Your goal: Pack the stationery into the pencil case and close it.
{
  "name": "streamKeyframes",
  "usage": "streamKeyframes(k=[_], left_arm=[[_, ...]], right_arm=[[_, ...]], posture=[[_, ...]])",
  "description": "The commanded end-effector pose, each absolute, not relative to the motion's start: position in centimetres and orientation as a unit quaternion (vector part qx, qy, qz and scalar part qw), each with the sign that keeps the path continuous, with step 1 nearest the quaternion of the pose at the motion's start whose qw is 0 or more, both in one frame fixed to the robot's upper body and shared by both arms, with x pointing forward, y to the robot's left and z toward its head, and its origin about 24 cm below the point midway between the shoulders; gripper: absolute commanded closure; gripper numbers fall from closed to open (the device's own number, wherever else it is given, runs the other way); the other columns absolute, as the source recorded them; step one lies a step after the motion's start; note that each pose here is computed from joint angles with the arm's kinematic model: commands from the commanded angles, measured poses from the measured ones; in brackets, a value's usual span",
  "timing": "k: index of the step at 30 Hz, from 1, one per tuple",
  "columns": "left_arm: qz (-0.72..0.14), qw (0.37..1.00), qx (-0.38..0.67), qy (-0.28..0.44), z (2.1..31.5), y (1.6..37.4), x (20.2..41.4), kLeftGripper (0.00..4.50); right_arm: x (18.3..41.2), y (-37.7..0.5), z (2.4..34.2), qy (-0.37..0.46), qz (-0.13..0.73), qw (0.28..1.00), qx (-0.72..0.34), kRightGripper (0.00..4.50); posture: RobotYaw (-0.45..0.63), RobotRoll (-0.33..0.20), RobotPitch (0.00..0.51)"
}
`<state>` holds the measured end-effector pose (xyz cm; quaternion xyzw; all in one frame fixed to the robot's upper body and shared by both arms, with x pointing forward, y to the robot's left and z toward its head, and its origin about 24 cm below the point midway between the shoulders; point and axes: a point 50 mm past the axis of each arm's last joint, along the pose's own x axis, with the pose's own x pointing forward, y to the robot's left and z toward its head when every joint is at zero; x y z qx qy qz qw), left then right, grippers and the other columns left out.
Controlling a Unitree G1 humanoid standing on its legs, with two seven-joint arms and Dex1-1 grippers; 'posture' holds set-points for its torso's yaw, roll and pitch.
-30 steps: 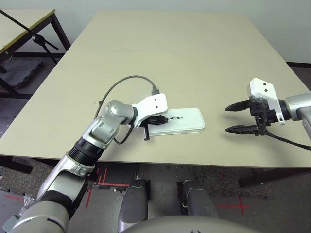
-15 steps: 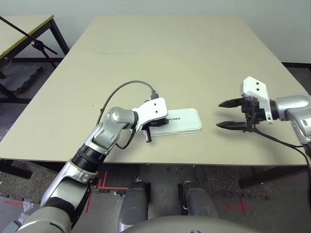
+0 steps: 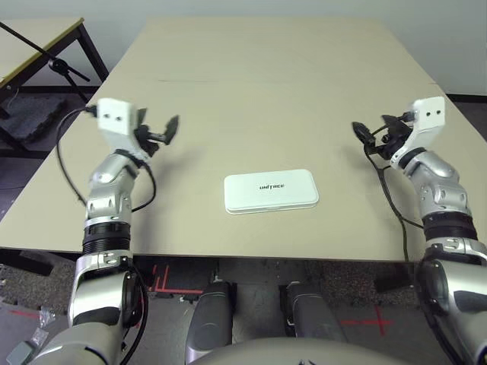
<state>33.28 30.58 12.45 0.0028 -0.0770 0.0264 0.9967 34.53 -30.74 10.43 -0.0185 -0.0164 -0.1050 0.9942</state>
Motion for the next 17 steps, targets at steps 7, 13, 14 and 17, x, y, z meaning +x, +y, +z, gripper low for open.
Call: streamKeyframes(k=[7,13,14,17], left_arm=[[0.078,0.993,0.001,-0.093,12.0,32.23,33.64,0.02],[0.076,0.992,0.005,-0.096,11.95,31.84,33.9,0.02],[0.075,0.992,0.006,-0.097,11.94,31.75,33.94,0.02],[0.07,0.993,0.007,-0.096,11.85,31.48,34.03,0.02]], right_arm=[[33.99,-32.61,9.89,-0.031,-0.207,0.977,-0.036,0.0],[34.13,-32.37,9.75,-0.029,-0.196,0.98,-0.036,0.0],[34.15,-32.33,9.71,-0.028,-0.194,0.98,-0.036,0.0],[34.17,-32.24,9.55,-0.026,-0.191,0.981,-0.035,0.0]], posture=[[0.04,0.0,0.127],[0.04,0.0,0.137],[0.04,0.0,0.136],[0.04,0.0,0.132]])
